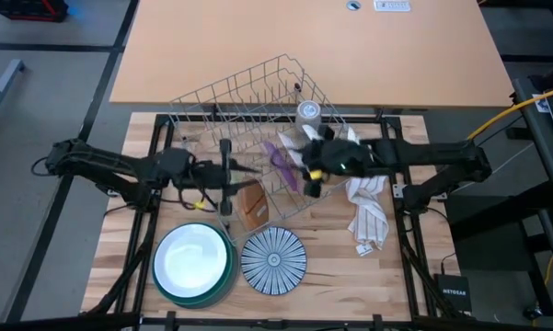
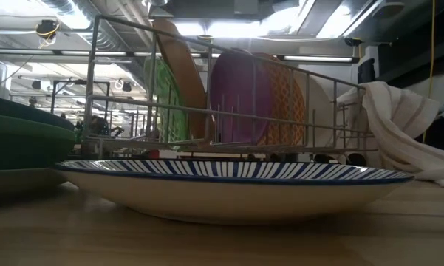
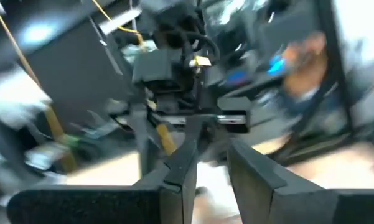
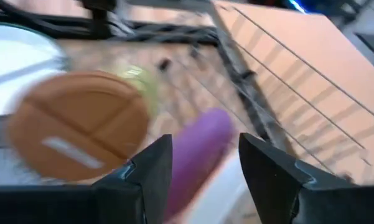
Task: Sort dishes
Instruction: Put the blue patterned plate into the rack
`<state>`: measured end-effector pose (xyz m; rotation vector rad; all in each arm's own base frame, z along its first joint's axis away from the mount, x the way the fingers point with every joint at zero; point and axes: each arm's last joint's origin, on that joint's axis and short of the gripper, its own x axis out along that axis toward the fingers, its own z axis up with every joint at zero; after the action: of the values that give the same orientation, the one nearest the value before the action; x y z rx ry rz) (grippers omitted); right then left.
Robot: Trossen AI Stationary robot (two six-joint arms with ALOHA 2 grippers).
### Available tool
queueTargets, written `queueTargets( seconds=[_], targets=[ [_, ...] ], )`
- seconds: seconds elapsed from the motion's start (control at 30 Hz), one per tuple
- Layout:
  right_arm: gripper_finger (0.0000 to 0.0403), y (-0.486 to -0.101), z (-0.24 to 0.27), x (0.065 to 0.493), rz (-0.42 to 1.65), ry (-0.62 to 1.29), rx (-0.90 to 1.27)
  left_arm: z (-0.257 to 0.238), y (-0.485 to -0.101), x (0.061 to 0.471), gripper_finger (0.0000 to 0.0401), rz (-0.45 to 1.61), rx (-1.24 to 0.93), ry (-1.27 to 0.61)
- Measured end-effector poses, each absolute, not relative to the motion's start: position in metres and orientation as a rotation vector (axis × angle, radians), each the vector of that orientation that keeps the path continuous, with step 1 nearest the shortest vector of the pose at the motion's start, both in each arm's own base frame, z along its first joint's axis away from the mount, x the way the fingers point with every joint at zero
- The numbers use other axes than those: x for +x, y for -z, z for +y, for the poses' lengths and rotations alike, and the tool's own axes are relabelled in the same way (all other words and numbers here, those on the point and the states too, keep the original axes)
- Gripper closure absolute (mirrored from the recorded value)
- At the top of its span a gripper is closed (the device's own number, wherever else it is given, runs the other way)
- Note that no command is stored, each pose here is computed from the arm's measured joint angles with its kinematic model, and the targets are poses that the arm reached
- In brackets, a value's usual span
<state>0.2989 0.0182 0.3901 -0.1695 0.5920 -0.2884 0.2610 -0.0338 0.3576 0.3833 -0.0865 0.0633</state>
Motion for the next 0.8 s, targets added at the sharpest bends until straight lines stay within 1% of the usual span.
queueTargets(
  seconds=[0.1,0.3,0.47,0.63,0.8],
  targets=[
    [0.0212,-0.391,0.049,0.294,0.574,0.200,-0.147,-0.055,-0.351,0.261,0.0320,-0.059,0.215,0.060],
    [0.0212,-0.384,0.112,0.280,0.598,0.027,-0.133,-0.113,-0.316,0.263,0.0320,0.146,0.190,0.297],
    [0.0212,-0.368,0.155,0.273,0.639,-0.049,-0.104,-0.165,-0.276,0.270,0.0320,0.254,0.202,0.433],
    [0.0212,-0.333,0.197,0.280,0.729,-0.056,-0.102,-0.207,-0.234,0.279,0.0320,0.328,0.265,0.473],
    [0.0212,-0.283,0.234,0.290,0.844,-0.059,-0.149,-0.239,-0.212,0.292,0.0320,0.452,0.383,0.469]
  ],
)
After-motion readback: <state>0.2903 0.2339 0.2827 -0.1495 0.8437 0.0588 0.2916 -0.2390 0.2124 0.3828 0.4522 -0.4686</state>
